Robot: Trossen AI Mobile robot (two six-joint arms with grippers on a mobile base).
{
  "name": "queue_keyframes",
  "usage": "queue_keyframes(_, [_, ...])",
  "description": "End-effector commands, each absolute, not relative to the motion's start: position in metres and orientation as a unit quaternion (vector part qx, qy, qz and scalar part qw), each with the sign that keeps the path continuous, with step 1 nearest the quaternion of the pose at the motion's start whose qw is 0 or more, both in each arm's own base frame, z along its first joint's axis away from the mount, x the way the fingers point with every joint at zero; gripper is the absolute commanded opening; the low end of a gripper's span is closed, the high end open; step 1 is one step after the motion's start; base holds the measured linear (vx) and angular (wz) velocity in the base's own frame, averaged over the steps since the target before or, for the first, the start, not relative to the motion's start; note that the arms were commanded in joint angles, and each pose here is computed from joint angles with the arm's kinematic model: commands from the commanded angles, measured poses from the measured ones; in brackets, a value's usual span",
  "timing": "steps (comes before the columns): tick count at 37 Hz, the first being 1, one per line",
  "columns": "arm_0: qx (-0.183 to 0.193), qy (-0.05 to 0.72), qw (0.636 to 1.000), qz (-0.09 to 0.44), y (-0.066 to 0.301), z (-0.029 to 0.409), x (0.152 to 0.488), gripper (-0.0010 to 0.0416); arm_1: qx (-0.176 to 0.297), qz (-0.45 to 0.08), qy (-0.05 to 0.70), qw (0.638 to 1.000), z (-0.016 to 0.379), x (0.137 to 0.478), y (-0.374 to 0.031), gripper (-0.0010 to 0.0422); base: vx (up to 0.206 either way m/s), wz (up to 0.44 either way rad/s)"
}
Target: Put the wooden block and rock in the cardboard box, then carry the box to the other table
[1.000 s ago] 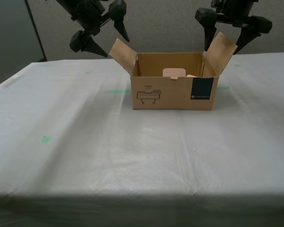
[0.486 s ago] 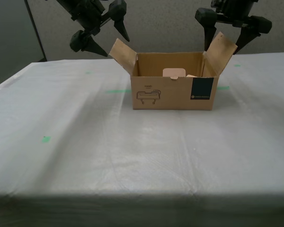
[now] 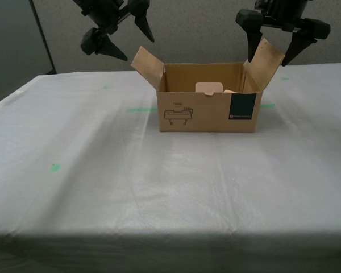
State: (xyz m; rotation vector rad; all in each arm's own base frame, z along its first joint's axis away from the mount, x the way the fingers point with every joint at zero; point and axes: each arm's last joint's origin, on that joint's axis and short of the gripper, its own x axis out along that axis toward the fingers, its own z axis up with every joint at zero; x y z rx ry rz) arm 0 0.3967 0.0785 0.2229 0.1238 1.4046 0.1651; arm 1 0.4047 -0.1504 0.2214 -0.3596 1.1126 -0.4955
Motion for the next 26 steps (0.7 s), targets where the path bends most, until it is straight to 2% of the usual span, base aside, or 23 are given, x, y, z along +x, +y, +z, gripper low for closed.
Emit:
queue_keyframes(1, [0.059,0.63,0.77,0.08,0.078,0.238,0.392,0.0398,-0.158,-0.215,0.514,0.815,0.229,0.401,-0.148,0.0398,0.0,0.0])
queue_keyframes(14, [0.065,0.569,0.815,0.091,0.072,0.297,0.361,0.0399,-0.145,-0.21,0.503,0.826,0.256,0.387,-0.146,0.0398,0.0,0.0])
queue_keyframes(26, [0.075,0.552,0.826,0.089,0.064,0.301,0.316,0.0399,-0.135,-0.226,0.506,0.821,0.266,0.373,-0.16,0.0398,0.0,0.0])
